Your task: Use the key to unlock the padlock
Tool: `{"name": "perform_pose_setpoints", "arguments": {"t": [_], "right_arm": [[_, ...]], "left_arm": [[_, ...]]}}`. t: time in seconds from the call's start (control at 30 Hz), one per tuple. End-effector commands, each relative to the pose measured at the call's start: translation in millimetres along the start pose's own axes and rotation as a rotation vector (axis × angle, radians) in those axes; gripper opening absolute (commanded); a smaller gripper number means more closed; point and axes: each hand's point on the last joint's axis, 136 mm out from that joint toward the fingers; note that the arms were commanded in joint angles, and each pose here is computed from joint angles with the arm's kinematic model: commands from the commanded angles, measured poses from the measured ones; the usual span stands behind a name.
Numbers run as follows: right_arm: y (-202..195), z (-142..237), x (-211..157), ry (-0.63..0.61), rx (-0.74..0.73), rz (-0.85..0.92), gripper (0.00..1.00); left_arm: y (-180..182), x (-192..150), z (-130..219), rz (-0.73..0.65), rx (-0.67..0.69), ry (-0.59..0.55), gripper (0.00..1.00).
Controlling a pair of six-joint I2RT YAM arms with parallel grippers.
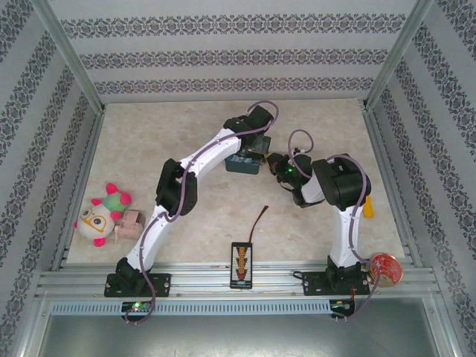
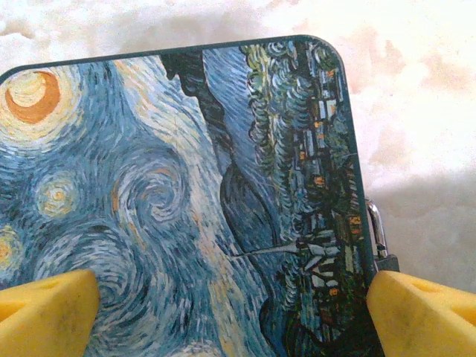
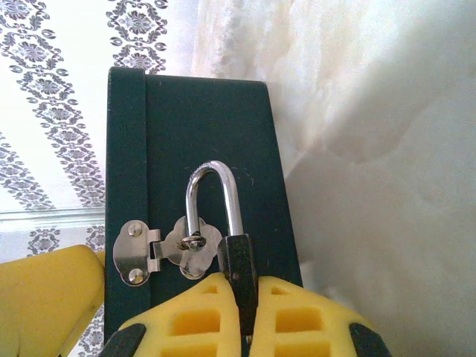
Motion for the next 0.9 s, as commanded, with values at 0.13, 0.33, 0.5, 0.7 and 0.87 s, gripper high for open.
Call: {"name": "perform_pose_setpoints", "arguments": {"t": [0.13, 0.33, 0.5, 0.7, 0.87], "right_arm": [[73, -17, 25, -0.052, 0.225, 0.081, 0.0], [114, -30, 25, 0.023, 0.323, 0.183, 0.0], [89, -18, 62, -0.077, 0.24, 0.165, 0.0], [62, -3, 62, -0.052, 0.0, 0.299, 0.0], [46, 33, 26, 0.044, -0.168, 0.371, 0.0]], "left_arm": [[-6, -98, -33, -0.09, -0.033, 0.314, 0.88], [-17, -114, -40, -0.078, -0.094, 0.347, 0.83], [-21, -129, -41, -0.09, -0.11, 0.374, 0.82], [-12, -141, -36, -0.085, -0.095, 0.38, 0.79], [2, -149, -16, -0.099, -0.08, 0.358, 0.79]]}}
Point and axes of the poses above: each hand's point on the last joint's axis, 136 mm out from that joint toward the fingers, its own z axis back along the fingers, its own y axis along the line the jaws close on, x = y × z
